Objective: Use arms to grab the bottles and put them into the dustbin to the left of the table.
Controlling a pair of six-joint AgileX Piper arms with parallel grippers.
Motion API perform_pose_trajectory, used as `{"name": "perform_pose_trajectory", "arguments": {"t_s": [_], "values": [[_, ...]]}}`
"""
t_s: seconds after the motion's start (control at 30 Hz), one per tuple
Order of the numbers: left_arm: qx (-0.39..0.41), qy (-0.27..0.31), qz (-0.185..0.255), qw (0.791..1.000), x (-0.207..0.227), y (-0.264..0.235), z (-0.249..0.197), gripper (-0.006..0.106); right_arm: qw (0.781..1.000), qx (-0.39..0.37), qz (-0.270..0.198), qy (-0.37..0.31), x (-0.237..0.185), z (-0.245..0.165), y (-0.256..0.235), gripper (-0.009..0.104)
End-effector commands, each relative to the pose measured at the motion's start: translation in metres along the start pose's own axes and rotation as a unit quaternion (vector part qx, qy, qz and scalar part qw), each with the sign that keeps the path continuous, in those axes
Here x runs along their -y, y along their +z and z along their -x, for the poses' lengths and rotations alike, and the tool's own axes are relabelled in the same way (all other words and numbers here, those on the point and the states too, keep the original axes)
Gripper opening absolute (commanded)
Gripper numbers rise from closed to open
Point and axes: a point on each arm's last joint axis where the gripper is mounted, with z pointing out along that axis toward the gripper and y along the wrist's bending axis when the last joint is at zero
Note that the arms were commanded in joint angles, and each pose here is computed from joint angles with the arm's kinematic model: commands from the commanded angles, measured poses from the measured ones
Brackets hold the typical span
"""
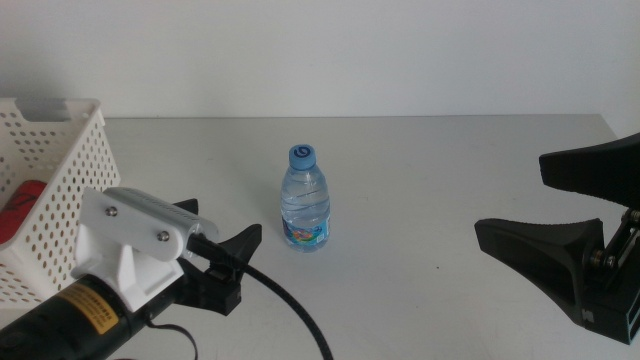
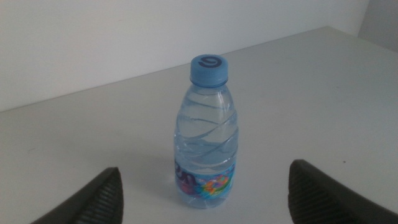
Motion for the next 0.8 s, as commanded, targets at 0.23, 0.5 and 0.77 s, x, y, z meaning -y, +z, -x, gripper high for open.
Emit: {"name": "perform_pose_trajectory", "arguments": {"t_s": [0.23,0.5,0.77], "values": [[0.063,-0.007,-0.049,0.997,0.014,0.056,0.028,0.089,0.999,0.049,-0.004,-0.006,0.0,0.015,-0.006,0.078],[0.059,-0.002,-0.048,0.997,0.014,0.09,0.03,0.091,0.999,0.049,-0.004,-0.006,0.0,0.015,-0.006,0.078],[0.044,-0.003,-0.04,0.998,0.009,0.123,0.023,0.091,0.999,0.049,-0.004,-0.006,0.0,0.015,-0.006,0.078]]}}
